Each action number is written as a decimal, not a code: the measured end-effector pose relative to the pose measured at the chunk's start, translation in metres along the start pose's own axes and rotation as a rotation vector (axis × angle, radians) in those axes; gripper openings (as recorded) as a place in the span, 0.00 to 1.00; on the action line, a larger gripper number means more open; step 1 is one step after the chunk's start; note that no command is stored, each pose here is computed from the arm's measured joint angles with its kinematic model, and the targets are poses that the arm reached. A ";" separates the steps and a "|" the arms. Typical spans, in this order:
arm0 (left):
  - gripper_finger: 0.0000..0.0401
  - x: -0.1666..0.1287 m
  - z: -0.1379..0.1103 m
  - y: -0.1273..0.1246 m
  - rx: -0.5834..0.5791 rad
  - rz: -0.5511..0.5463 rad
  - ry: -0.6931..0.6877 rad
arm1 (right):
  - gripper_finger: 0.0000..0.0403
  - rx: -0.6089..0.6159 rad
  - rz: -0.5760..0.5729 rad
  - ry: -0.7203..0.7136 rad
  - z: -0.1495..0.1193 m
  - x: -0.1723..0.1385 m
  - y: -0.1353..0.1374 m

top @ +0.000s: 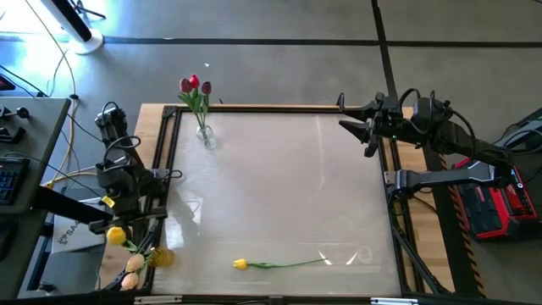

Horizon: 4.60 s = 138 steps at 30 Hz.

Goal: Sort flowers into vase by color
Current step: Put the top yellow flower into the yellow vase, then adjust the yellow vase

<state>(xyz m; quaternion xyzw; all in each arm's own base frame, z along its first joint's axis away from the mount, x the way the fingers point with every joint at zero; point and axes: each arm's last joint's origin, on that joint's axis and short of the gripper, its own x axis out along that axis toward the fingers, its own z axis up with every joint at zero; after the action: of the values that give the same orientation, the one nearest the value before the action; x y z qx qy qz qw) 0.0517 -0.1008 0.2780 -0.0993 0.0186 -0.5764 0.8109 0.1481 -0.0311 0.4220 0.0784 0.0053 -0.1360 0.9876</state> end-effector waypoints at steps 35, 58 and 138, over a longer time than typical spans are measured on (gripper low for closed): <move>0.08 0.005 -0.072 -0.006 -0.015 0.082 0.036 | 0.43 0.000 0.000 0.000 0.000 0.000 0.000; 0.17 0.001 -0.088 -0.009 -0.044 0.267 0.157 | 0.43 0.000 0.000 0.000 0.000 0.000 0.000; 0.62 -0.013 -0.079 -0.015 -0.079 0.168 0.518 | 0.43 0.000 0.000 0.000 0.000 0.000 0.000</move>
<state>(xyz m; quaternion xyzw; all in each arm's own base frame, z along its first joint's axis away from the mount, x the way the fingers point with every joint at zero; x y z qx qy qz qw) 0.0215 -0.1044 0.2019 0.0219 0.2560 -0.5121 0.8196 0.1482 -0.0311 0.4221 0.0784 0.0053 -0.1358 0.9876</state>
